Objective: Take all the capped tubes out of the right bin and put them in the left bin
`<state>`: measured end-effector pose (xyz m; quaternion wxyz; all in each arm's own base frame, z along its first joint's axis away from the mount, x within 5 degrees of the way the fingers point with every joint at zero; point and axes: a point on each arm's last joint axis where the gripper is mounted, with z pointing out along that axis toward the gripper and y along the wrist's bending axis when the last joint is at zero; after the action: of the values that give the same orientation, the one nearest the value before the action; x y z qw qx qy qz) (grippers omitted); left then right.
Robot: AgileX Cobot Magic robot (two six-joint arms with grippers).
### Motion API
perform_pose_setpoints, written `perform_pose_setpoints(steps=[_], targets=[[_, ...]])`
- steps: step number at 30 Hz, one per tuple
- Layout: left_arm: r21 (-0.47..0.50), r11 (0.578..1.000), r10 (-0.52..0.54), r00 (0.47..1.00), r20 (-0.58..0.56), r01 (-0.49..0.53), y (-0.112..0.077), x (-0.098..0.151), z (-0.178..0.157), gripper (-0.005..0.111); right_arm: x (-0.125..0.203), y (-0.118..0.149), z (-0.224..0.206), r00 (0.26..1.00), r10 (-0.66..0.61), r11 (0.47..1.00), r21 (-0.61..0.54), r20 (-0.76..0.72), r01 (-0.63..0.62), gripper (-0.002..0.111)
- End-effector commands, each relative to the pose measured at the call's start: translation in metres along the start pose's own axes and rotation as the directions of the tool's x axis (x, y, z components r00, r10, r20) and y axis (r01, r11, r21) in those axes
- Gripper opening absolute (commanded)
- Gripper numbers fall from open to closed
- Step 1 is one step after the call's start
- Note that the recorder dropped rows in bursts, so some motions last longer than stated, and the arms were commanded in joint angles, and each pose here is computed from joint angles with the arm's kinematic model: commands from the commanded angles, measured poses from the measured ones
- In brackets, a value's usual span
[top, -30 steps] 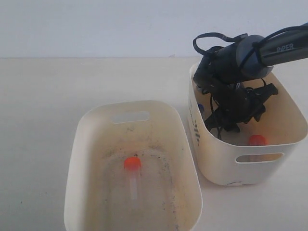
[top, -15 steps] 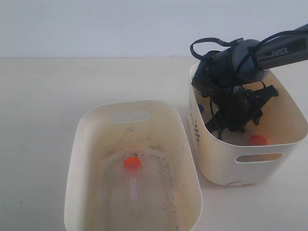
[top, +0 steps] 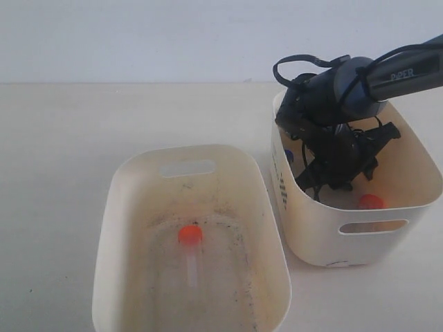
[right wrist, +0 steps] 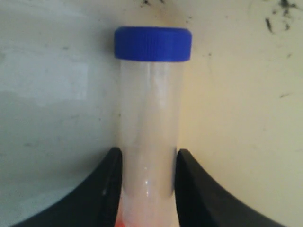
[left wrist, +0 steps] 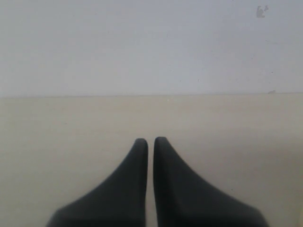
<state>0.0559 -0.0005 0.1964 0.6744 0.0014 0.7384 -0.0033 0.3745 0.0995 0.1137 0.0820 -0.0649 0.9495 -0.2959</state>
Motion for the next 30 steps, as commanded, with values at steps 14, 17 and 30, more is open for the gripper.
perform_pose_setpoints(steps=[14,17,30], targets=[[0.008,1.0,-0.007,1.0,0.006,0.007,0.0,-0.001,0.0,0.004,-0.002,-0.035,-0.048,0.99,0.104,0.989,-0.114,0.099,-0.093,0.0],[0.008,1.0,-0.007,1.0,0.006,0.007,0.0,-0.001,0.0,0.004,0.002,-0.042,-0.064,0.986,0.134,0.976,-0.185,0.103,-0.113,0.0],[0.008,1.0,-0.007,1.0,0.006,0.007,0.0,-0.001,0.0,0.004,0.035,-0.087,-0.167,0.933,0.241,0.907,-0.404,0.269,-0.118,0.0]])
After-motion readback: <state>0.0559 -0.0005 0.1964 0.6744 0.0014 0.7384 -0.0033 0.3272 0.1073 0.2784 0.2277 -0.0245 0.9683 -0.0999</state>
